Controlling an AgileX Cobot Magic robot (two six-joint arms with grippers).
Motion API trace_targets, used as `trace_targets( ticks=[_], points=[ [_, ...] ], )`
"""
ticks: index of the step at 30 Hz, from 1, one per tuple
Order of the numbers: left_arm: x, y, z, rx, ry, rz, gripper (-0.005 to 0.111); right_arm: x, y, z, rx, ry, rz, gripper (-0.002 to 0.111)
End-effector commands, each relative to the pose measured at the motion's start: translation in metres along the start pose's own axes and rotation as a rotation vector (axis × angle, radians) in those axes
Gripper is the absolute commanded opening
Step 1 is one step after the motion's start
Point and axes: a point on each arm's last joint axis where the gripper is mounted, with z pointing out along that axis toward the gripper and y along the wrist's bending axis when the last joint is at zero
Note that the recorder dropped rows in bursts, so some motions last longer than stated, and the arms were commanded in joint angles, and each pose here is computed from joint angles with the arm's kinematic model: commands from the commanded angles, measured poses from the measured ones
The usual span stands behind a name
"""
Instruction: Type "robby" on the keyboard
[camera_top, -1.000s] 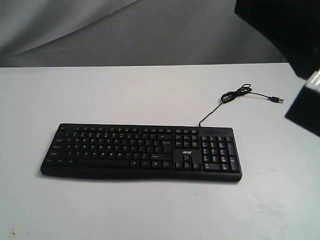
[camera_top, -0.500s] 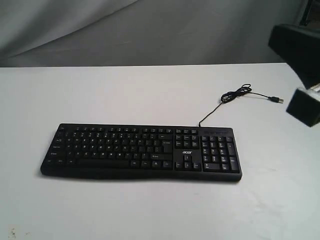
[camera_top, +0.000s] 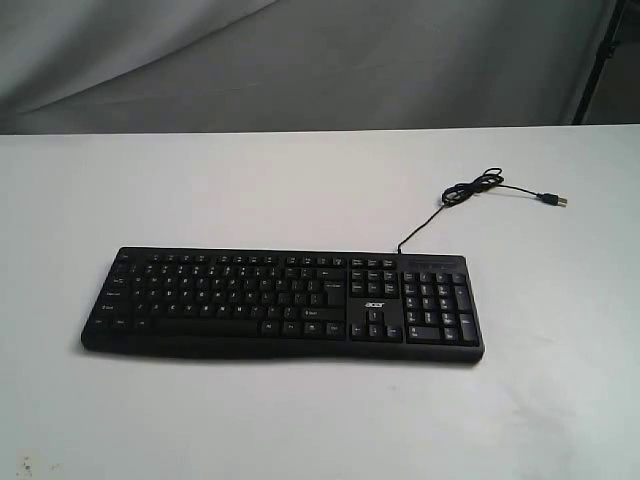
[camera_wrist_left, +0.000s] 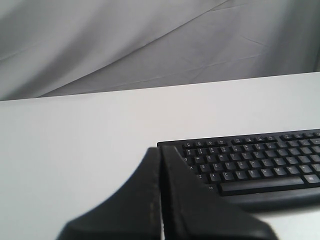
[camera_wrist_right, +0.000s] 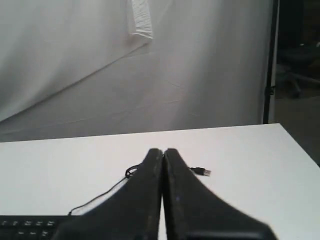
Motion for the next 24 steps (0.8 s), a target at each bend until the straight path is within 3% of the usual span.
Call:
trace_targets(
  ticks=[1, 7, 9, 18, 20, 24],
  points=[
    [0.001, 0.000, 0.000, 0.005, -0.005, 0.003, 0.000, 0.022, -0.006, -0.012, 0.034, -0.038, -0.043, 0.000],
    [0.001, 0.000, 0.000, 0.005, -0.005, 0.003, 0.000, 0.024, -0.007, -0.021, 0.029, -0.112, -0.065, 0.000],
    [0.001, 0.000, 0.000, 0.005, -0.005, 0.003, 0.000, 0.024, -0.007, -0.021, 0.027, -0.111, -0.009, 0.000],
    [0.001, 0.000, 0.000, 0.005, -0.005, 0.003, 0.000, 0.018, -0.014, -0.022, 0.041, -0.199, 0.652, 0.000],
    [0.001, 0.000, 0.000, 0.005, -0.005, 0.003, 0.000, 0.018, -0.015, -0.022, 0.039, -0.209, 0.722, 0.000],
    [0.001, 0.000, 0.000, 0.005, -0.005, 0.003, 0.000, 0.018, -0.014, -0.022, 0.032, -0.203, 0.712, 0.000]
  ],
)
